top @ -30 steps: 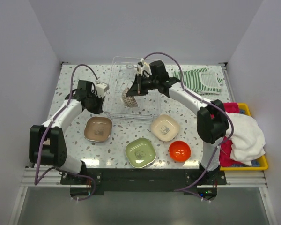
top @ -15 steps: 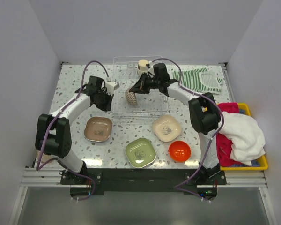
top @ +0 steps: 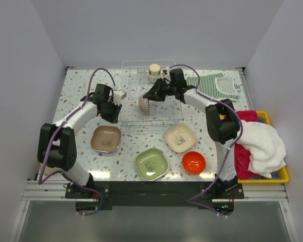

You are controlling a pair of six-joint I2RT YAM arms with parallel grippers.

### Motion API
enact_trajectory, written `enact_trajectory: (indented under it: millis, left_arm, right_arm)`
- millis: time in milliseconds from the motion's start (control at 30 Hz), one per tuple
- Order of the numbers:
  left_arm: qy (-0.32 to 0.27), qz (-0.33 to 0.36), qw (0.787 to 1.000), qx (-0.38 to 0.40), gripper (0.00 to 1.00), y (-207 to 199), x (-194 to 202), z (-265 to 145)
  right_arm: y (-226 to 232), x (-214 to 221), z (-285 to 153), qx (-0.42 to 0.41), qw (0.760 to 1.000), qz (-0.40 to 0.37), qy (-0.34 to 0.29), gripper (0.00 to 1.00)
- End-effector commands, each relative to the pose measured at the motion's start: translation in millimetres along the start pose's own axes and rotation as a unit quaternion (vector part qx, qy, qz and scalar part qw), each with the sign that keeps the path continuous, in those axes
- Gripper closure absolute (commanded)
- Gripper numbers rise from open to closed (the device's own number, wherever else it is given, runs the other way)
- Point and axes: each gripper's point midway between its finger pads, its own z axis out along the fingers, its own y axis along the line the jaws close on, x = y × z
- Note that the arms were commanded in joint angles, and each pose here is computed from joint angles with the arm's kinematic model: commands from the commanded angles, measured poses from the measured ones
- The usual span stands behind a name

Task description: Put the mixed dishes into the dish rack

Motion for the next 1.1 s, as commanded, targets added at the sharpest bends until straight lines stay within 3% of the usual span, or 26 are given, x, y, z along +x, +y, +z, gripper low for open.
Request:
enact_trajectory:
  millis: [0,33,167,267,500,667,767,833,867,900,933,967,1000,1033,1067]
  left_arm:
    - [-0.022,-0.001,1.0,-0.003,0.67,-2,-8,-10]
    - [-0.023,-0.002,1.0,-0.002,0.67,-2,-9,-10]
    - [-0.029,0.001,1.0,0.0,0.67,-3,-13,-12]
    - [-0.039,0.004,0.999,-0.005,0.66,-2,-18,-17]
    - [-0.059,0.004,0.998,-0.018,0.62,4,-28,-19]
    - [-0.076,0.001,0.997,-0.022,0.62,6,-36,-23]
    - [-0.084,-0.001,0.996,-0.034,0.6,11,-40,-28]
    - [-0.09,-0.003,0.995,-0.042,0.59,16,-42,-32]
    - [-0.09,-0.007,0.995,-0.048,0.59,20,-42,-32]
    - [-0.092,-0.008,0.994,-0.053,0.58,24,-43,-34]
    - [-0.09,-0.009,0.994,-0.058,0.55,27,-42,-34]
    - [-0.088,-0.012,0.994,-0.068,0.53,32,-41,-34]
    - [-0.086,-0.013,0.994,-0.071,0.53,37,-41,-34]
    - [-0.085,-0.016,0.993,-0.075,0.53,40,-40,-34]
    - [-0.085,-0.018,0.993,-0.078,0.52,42,-40,-34]
  right_arm:
    - [-44,11,-17,0.084,0.996,0.034,-0.001,0.77]
    - [-45,14,-19,0.087,0.996,0.034,0.0,0.76]
    - [-49,7,-40,0.123,0.992,0.004,-0.009,0.5]
    - [-45,-5,-73,0.156,0.986,-0.048,-0.015,0.41]
    - [-34,-17,-139,0.222,0.966,-0.13,-0.007,0.37]
    - [-8,-4,-161,0.189,0.96,-0.205,0.022,0.38]
    - [-7,20,-190,0.183,0.924,-0.324,0.082,0.4]
    - [-19,46,-222,0.193,0.879,-0.418,0.121,0.42]
    - [-28,52,-233,0.195,0.846,-0.478,0.138,0.42]
    - [-51,75,-242,0.199,0.831,-0.494,0.163,0.43]
    - [-41,86,-263,0.193,0.804,-0.544,0.144,0.43]
    - [-43,94,-275,0.182,0.759,-0.607,0.149,0.43]
    - [-64,118,-280,0.174,0.746,-0.619,0.174,0.43]
    - [-53,130,-297,0.163,0.716,-0.663,0.145,0.43]
    - [-53,143,-301,0.134,0.678,-0.706,0.155,0.42]
